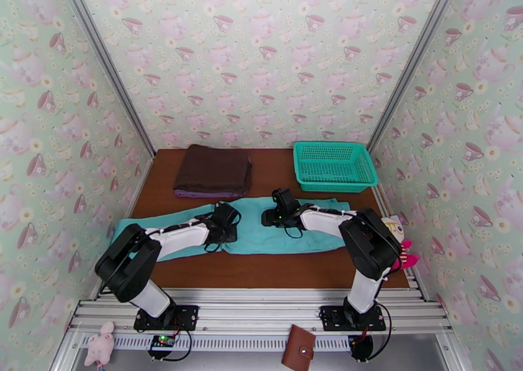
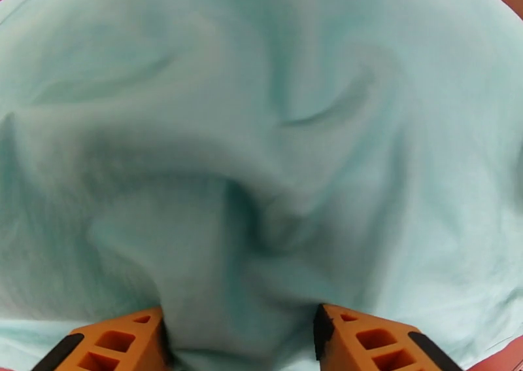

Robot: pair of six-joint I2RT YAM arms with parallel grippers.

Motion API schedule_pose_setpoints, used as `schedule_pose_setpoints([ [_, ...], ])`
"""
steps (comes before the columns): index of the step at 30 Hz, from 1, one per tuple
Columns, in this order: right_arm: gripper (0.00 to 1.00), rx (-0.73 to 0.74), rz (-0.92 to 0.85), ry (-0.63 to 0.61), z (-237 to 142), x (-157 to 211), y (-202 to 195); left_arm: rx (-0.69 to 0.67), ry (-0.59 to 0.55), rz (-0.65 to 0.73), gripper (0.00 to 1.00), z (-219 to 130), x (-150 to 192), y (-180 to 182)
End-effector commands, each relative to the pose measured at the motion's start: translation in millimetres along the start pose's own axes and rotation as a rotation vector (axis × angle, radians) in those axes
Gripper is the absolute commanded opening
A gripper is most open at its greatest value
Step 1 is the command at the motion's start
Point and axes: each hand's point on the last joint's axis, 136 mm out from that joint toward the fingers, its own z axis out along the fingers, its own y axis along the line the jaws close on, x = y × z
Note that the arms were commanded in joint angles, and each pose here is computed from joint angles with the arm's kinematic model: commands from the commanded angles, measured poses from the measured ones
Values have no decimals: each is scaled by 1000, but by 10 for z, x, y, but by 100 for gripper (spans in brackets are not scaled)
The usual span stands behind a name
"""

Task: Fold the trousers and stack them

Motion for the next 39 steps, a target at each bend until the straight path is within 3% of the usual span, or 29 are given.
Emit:
schedule_pose_setpoints([
  [1,69,19,-12,-11,-145,-23,-24,196,230,68,59,28,596,-584],
  [5,70,72,-9,-70,-305,-218,-98,432,232,114,59,-190,592,-1293],
  [10,71,120,9,-173,-600,-449,-229,635,112,85,59,-554,278,-1557],
  [12,71,121,-3,-205,-694,-506,-222,522,32,80,59,-617,120,-1300],
  [16,71,74,-22,-236,-786,-530,-125,-4,-162,62,60,-817,-153,-234],
  [19,71,20,-118,-220,-768,-461,101,-181,-167,-13,61,-842,-80,344],
  [23,69,-68,-384,-200,-745,-215,648,-195,-64,-121,54,-698,253,715],
  [29,68,-214,-695,-132,-670,399,1270,-91,-41,-155,52,-711,548,767],
  [39,61,-235,-842,9,-243,1029,1573,-92,-63,-98,64,-638,483,758],
])
